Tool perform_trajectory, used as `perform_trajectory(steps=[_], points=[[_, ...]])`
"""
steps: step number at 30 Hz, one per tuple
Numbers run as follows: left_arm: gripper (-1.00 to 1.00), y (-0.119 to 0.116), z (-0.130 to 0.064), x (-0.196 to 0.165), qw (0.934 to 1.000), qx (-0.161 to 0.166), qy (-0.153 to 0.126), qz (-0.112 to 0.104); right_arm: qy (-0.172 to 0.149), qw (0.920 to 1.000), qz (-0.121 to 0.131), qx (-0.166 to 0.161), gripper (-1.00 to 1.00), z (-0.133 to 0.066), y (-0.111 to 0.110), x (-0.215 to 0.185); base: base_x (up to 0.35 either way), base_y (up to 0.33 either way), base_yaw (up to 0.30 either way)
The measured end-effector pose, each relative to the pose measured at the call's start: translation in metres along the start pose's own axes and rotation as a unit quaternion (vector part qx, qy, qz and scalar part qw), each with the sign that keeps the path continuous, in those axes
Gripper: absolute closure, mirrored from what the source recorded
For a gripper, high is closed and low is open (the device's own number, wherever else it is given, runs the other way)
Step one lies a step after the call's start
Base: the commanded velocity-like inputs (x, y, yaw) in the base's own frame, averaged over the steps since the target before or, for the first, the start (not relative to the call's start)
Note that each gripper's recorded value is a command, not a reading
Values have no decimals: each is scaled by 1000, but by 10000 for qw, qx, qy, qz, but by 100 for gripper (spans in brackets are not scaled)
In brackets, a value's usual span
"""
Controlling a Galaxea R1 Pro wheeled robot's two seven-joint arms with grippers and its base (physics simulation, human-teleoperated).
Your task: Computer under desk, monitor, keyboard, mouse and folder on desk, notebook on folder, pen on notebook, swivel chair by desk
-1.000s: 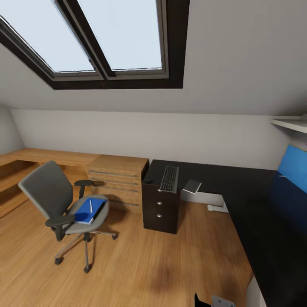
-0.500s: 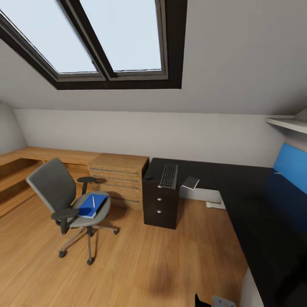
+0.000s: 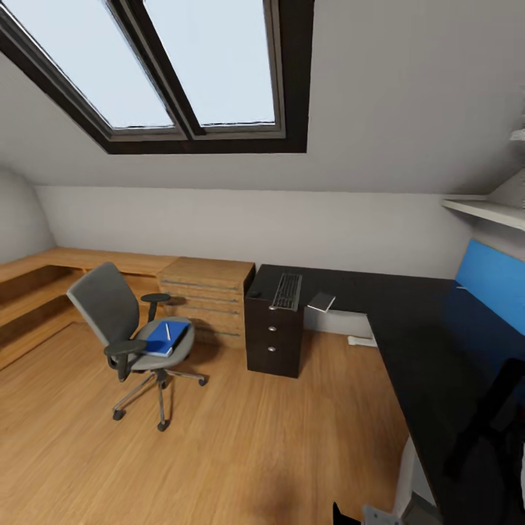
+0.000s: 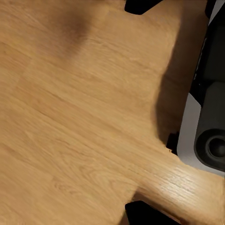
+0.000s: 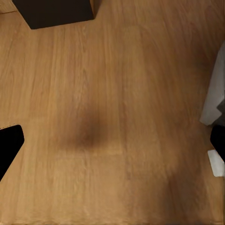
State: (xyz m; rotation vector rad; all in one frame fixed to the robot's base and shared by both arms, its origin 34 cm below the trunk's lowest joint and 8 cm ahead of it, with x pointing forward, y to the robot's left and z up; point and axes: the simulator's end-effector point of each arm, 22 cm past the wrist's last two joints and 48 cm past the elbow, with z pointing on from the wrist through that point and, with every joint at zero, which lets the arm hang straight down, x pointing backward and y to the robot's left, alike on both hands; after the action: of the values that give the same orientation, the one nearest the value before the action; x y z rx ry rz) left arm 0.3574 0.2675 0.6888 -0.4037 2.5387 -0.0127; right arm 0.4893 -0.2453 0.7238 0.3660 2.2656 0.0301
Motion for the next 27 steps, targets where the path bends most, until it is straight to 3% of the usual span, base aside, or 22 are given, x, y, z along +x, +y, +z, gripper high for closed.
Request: perform_trajectory(steps=[27], points=[[-100,-1,0,1,10000,8,8,17,2,10000,-2,-4,-100,0,0,0,-334,0,0]])
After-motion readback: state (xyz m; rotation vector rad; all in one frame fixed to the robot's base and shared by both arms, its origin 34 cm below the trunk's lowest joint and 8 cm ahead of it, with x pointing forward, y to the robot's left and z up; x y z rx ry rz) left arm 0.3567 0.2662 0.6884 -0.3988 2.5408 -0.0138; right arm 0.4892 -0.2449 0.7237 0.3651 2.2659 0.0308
